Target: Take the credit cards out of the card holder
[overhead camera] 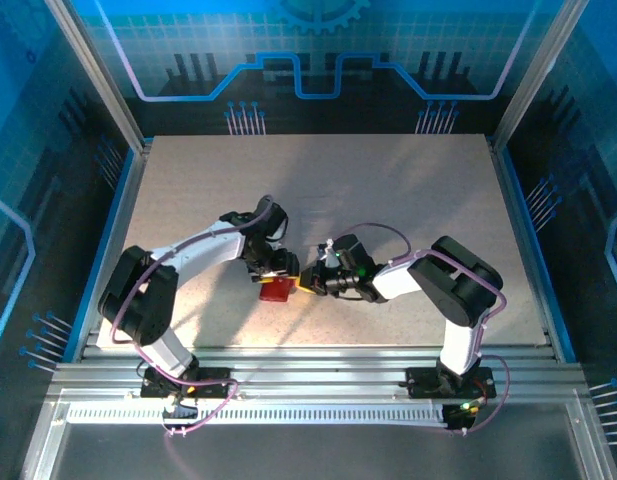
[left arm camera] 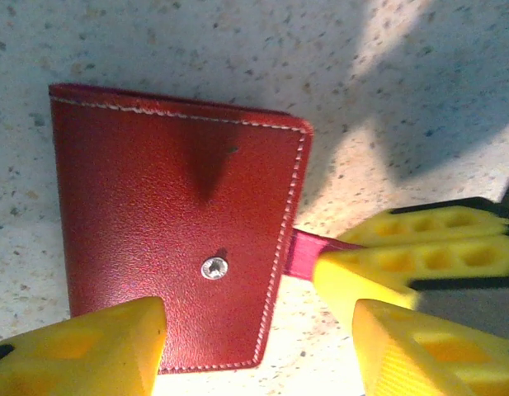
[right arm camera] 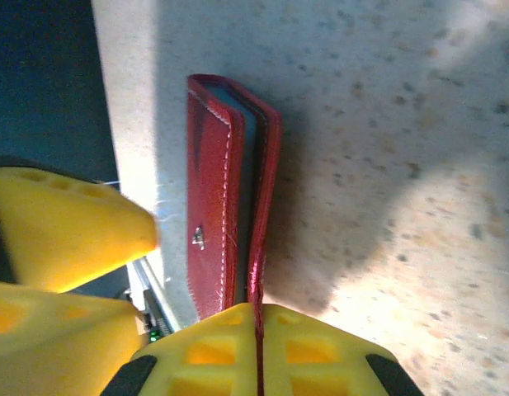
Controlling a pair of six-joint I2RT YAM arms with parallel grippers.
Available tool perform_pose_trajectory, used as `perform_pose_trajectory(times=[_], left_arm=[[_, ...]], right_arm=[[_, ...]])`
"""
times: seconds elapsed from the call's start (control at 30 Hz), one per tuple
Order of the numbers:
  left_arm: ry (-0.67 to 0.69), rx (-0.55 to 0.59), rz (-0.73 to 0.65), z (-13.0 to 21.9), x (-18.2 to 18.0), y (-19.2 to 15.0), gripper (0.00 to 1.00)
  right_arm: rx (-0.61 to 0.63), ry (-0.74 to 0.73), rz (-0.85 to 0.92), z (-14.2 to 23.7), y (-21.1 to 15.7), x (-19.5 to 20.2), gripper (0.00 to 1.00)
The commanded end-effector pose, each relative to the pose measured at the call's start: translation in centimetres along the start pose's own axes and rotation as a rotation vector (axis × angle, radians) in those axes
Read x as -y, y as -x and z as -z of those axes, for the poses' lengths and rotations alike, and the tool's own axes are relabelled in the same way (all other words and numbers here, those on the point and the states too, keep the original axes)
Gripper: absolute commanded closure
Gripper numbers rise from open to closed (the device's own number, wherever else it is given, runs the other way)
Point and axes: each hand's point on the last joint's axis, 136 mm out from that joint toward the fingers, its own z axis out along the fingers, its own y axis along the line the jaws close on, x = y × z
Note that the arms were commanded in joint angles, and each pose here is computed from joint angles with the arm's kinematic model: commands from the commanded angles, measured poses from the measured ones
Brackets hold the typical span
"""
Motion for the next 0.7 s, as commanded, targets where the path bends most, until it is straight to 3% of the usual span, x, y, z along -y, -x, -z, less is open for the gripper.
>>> perform_pose_trajectory(times=[0.0, 0.67], left_arm=[[0.041, -0.032, -0.037, 0.1, -0.4, -0.3, 0.38], [0.124, -0.032, -0.1, 0.8, -1.2, 0.6, 0.41]], right_arm=[[0.02, 0.092, 0.032, 0.4, 0.7, -2.5, 1.0], [0.004, 0.084, 0.093, 0.8, 0.7, -4.7, 1.0]])
